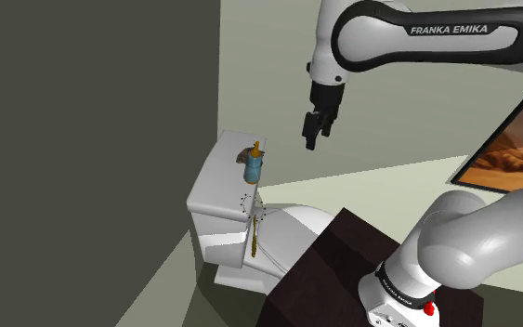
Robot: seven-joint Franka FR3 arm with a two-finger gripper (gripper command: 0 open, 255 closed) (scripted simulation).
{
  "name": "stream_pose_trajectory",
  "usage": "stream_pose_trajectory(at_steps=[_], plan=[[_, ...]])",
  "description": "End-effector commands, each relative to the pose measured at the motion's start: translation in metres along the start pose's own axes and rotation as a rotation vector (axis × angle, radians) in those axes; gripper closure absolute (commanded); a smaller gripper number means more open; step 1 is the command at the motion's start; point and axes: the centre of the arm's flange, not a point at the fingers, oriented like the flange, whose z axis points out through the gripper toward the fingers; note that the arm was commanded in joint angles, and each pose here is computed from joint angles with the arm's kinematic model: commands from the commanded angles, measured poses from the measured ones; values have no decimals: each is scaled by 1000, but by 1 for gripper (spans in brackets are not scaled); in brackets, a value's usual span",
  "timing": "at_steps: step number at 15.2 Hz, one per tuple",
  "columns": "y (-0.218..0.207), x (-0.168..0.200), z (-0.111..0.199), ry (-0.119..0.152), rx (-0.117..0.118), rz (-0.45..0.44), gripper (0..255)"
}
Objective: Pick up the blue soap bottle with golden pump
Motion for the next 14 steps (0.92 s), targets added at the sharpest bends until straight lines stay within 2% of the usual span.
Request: stream_pose_trajectory(at_steps=[1, 14], plan=[[2, 26, 11, -8, -4, -8, 0], [18, 186, 90, -63, -27, -57, 0]])
